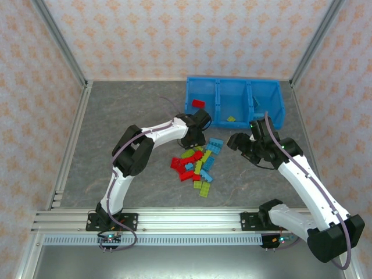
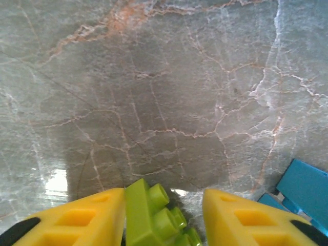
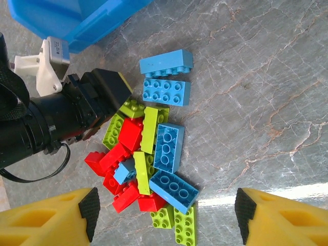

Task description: Sort the legos into containers by color

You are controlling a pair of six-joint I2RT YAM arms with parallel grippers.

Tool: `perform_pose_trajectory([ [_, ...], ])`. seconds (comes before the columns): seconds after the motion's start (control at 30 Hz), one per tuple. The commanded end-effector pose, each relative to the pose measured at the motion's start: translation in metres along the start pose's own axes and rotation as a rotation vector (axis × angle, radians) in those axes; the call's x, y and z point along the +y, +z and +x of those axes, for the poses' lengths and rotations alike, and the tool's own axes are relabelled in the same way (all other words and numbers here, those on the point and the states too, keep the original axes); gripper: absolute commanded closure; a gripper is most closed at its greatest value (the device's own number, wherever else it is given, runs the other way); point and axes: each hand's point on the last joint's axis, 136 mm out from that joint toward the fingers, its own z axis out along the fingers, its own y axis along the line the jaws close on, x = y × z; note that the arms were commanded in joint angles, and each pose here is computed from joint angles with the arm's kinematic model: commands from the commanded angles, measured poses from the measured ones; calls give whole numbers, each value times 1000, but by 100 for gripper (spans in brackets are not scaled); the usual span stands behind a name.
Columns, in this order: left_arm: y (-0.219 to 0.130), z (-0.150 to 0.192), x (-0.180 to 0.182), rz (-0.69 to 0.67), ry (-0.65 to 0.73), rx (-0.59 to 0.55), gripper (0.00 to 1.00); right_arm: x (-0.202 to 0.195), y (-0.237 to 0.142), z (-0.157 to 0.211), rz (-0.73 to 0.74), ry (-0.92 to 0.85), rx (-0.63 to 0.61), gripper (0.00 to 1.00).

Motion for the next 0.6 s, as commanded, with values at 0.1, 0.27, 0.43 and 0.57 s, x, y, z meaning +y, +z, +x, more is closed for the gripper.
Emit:
perform_pose_trajectory([
  [0.1, 8, 19, 18, -70, 3, 57, 72, -5, -4, 0, 20, 17, -18, 28],
  [0.27, -6, 12, 7, -16, 15, 33, 89, -5, -7, -3, 30, 16, -30, 27],
  [0.43, -42, -6, -4, 42, 52, -52, 100, -7, -11, -4, 40, 12, -40, 27],
  [0.57, -94, -27, -21, 121, 116, -172, 100, -8, -13, -4, 40, 14, -46, 27],
])
